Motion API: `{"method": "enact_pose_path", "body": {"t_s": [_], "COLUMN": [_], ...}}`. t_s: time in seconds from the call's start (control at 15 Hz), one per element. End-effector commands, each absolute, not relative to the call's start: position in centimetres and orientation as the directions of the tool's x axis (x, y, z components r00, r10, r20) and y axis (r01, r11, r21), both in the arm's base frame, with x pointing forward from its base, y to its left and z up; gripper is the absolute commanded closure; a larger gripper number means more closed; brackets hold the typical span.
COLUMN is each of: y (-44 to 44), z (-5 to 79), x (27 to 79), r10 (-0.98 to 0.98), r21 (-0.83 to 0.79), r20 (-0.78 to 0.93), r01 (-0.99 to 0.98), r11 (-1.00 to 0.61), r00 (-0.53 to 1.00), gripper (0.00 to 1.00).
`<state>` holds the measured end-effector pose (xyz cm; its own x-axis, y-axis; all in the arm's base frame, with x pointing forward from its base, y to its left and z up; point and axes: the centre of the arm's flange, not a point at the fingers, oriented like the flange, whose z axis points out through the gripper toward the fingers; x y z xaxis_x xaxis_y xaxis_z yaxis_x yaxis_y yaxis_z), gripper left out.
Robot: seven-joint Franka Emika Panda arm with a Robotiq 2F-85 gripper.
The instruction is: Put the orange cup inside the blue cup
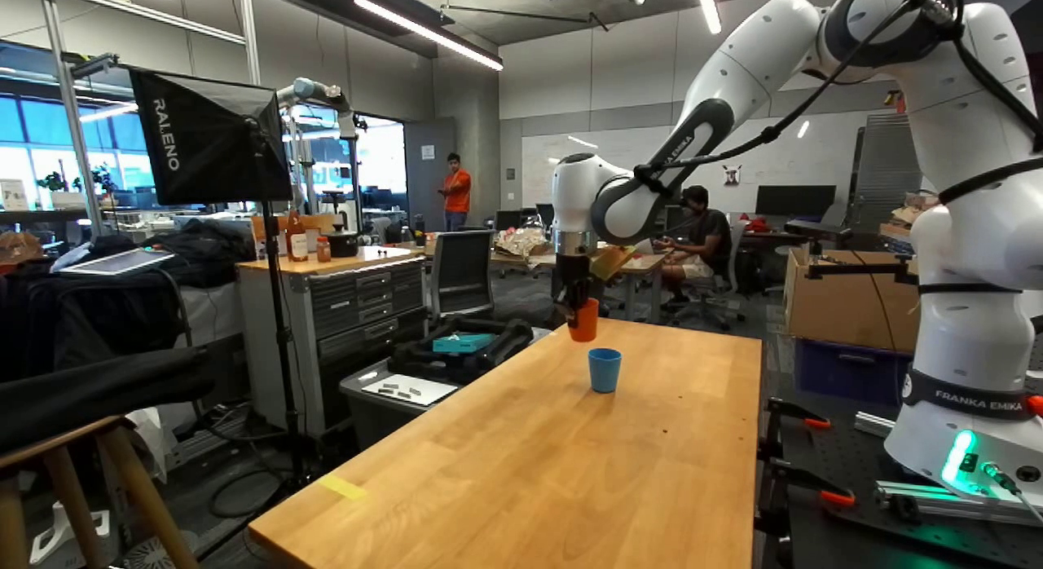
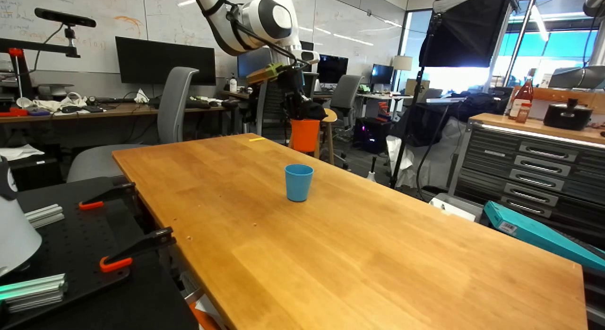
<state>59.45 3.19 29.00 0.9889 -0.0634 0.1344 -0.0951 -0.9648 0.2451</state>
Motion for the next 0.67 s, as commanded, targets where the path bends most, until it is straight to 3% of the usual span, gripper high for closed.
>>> {"method": "enact_pose_path", "body": {"t_s": [0.0, 0.6], "y": [1.3, 1.0], "z": [29.6, 26.9], "x": [59.2, 57.2], "r10": [-0.113, -0.136], "r21": [0.3, 0.308], "r20": [0.12, 0.043], "r01": [-0.144, -0.143], "r11": [-0.943, -0.941], "r00": [0.986, 0.99], "gripper": [0.99, 0.99]}}
